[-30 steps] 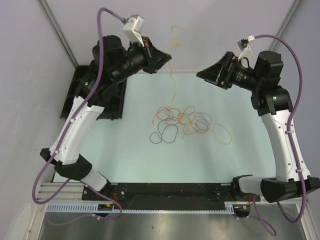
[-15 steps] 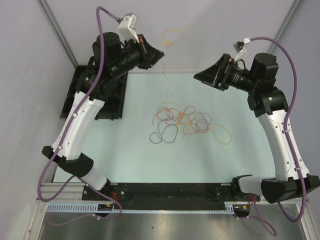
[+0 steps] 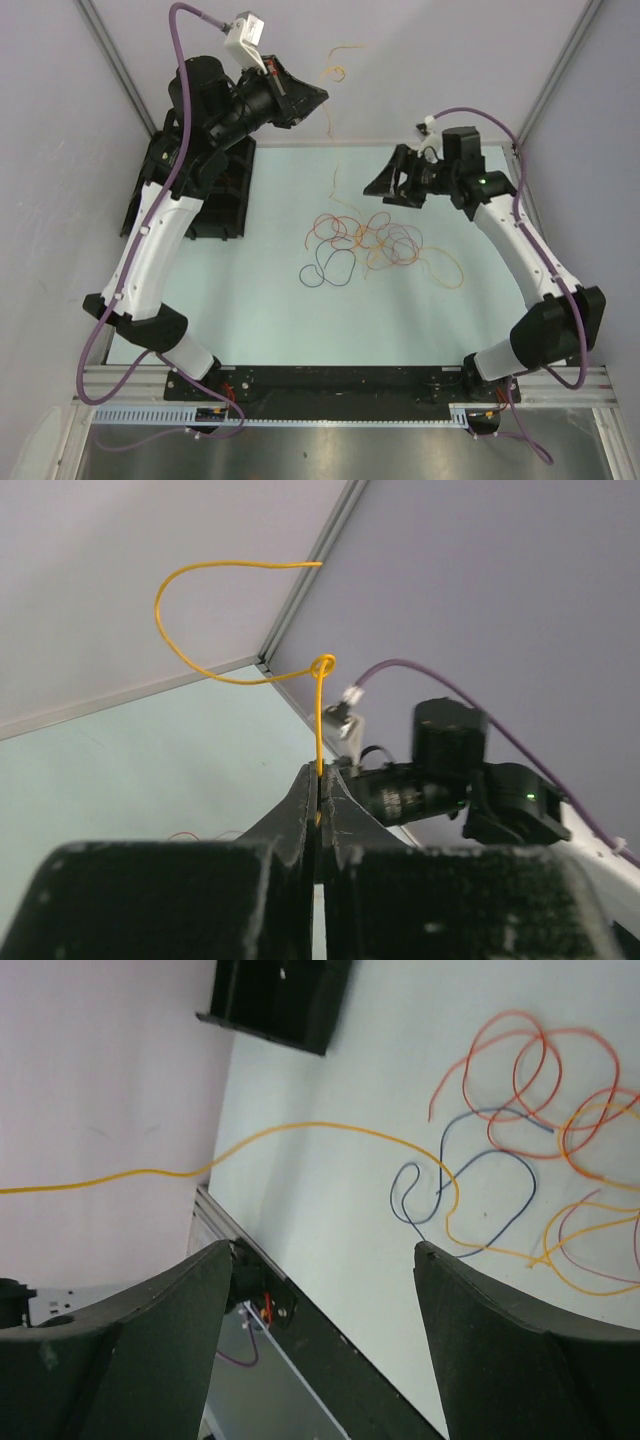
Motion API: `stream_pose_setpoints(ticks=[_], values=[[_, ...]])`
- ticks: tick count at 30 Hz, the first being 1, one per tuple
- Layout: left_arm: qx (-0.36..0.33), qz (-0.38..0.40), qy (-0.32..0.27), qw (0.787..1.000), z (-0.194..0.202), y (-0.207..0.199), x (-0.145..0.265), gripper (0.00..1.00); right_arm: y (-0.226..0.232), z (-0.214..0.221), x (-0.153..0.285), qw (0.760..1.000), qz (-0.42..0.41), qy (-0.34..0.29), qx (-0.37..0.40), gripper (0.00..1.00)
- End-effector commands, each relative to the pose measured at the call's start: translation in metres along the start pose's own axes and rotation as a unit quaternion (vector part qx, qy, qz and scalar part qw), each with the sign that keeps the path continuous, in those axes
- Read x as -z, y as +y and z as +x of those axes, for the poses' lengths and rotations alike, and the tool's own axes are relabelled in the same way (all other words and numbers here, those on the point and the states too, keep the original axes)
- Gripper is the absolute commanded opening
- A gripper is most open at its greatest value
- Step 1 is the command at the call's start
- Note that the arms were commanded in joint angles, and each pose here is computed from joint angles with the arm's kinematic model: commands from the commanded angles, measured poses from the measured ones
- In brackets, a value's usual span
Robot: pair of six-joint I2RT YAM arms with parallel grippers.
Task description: Untangle the cables
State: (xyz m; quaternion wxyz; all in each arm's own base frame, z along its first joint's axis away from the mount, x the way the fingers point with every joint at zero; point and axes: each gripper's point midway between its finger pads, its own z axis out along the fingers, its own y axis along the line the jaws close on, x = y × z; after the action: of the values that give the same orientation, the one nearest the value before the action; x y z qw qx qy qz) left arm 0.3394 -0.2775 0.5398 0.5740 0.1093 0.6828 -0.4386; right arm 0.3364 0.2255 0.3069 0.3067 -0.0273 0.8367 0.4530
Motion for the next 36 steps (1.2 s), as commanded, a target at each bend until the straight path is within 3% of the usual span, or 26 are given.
stream_pose_setpoints(ticks=[1, 17, 20, 23, 25, 30, 32, 33, 34, 36], values=[[0.004, 0.028, -0.015, 0.999, -0.012, -0.013, 0.007, 0.0, -0.014, 0.022, -0.023, 0.999, 0.013, 0.043, 0.016, 0.77], [0.014, 0.025, -0.006, 1.0, -0.008, -0.006, 0.012, 0.0, -0.068, 0.052, -0.075, 0.993, 0.06, 0.1, 0.016, 0.73], [0.016, 0.025, -0.004, 1.0, -0.007, -0.004, 0.011, 0.0, -0.076, 0.057, -0.084, 0.992, 0.066, 0.109, 0.018, 0.68], [0.018, 0.024, -0.005, 1.0, -0.008, -0.003, 0.011, 0.0, -0.081, 0.058, -0.091, 0.991, 0.064, 0.112, 0.02, 0.55], [0.019, 0.026, -0.005, 0.999, -0.009, -0.002, 0.011, 0.0, -0.081, 0.058, -0.094, 0.992, 0.059, 0.113, 0.023, 0.38], [0.02, 0.018, -0.002, 1.0, -0.008, 0.006, 0.01, 0.0, -0.081, 0.054, -0.098, 0.992, 0.05, 0.108, 0.031, 0.31], [0.022, 0.018, -0.003, 1.0, -0.008, 0.008, 0.009, 0.0, -0.079, 0.053, -0.099, 0.992, 0.048, 0.111, 0.031, 0.21], [0.022, 0.017, -0.004, 1.0, -0.008, 0.009, 0.009, 0.01, -0.077, 0.052, -0.099, 0.992, 0.045, 0.111, 0.033, 0.07], [0.025, 0.017, -0.002, 1.0, -0.007, 0.01, 0.008, 0.0, -0.071, 0.046, -0.098, 0.993, 0.041, 0.103, 0.039, 0.02], [0.025, 0.016, -0.001, 1.0, -0.007, 0.012, 0.009, 0.0, -0.058, 0.033, -0.092, 0.994, 0.034, 0.09, 0.048, 0.0]])
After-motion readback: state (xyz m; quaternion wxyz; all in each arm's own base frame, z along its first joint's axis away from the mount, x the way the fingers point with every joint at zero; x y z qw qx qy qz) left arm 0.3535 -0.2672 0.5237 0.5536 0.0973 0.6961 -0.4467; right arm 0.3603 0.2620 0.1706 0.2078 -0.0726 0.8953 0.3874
